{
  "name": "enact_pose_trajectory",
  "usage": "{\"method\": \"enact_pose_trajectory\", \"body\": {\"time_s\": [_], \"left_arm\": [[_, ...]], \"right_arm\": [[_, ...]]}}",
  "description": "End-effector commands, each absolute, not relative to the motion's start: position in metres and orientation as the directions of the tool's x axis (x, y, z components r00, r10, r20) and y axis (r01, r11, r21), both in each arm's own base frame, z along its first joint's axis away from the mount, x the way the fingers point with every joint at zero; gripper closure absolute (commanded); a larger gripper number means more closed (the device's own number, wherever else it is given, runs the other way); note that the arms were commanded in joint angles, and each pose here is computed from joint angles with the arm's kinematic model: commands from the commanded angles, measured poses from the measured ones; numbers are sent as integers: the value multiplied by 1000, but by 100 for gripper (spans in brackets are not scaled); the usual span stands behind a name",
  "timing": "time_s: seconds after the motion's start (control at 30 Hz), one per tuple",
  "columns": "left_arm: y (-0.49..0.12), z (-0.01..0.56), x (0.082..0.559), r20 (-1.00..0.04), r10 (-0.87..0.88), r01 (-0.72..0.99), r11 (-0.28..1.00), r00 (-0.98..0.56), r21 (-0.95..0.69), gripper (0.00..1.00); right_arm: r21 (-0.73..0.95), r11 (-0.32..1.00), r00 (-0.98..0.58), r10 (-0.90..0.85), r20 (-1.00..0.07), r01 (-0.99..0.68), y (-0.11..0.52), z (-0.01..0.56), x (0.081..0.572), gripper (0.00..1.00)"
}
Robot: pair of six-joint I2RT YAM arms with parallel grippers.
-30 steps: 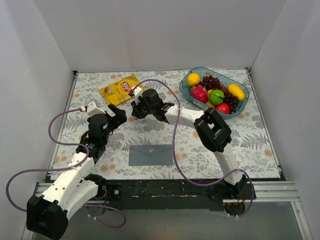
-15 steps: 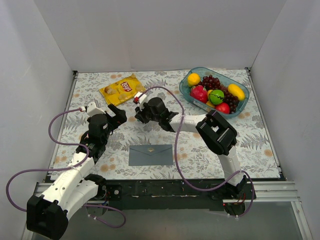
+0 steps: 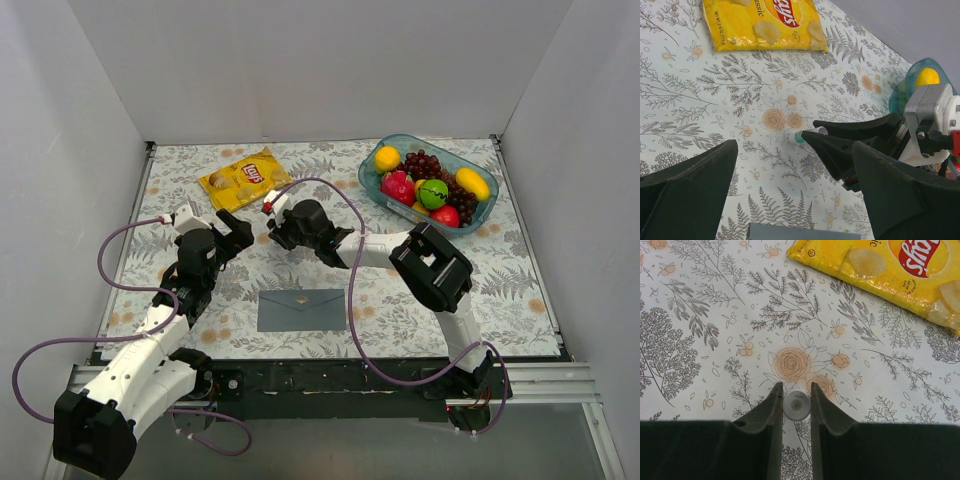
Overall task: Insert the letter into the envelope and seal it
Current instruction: Close the solid glue cap on the solid glue.
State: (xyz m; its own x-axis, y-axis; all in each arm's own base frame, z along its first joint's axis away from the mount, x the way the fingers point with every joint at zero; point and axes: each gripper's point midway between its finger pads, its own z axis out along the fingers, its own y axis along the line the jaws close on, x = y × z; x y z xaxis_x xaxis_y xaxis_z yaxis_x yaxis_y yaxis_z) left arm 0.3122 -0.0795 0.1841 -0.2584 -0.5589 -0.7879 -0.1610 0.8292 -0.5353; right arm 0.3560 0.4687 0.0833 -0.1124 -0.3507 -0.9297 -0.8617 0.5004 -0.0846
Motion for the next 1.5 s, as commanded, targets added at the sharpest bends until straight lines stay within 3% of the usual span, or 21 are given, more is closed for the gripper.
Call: {"method": "enact_pose_trajectory", "body": {"time_s": [0.0, 0.87, 1.03, 1.23, 1.37, 1.47], "left_arm": [[-75, 186, 311, -789, -564, -167, 826, -242, -539, 2], [-78, 199, 308, -790, -569, -136, 822, -228, -553, 2], [-77, 206, 306, -792, -571, -127, 820, -216, -557, 2], [-79, 220, 303, -790, -579, -95, 814, -199, -573, 2], [-81, 226, 302, -790, -580, -76, 813, -198, -577, 2], [-84, 228, 302, -791, -575, -62, 815, -209, -576, 2]], "right_arm": [[-79, 461, -172, -478, -861, -884, 457, 43, 342, 99], [27, 337, -252, -646, -721, -941, 470, 12, 335, 99], [62, 415, -303, -549, -779, -908, 462, 47, 345, 99], [39, 544, -318, -429, -845, -838, 421, 137, 371, 99], [17, 574, -397, -545, -739, -819, 381, 159, 368, 99], [38, 593, -509, -654, -560, -804, 344, 137, 353, 99]]}}
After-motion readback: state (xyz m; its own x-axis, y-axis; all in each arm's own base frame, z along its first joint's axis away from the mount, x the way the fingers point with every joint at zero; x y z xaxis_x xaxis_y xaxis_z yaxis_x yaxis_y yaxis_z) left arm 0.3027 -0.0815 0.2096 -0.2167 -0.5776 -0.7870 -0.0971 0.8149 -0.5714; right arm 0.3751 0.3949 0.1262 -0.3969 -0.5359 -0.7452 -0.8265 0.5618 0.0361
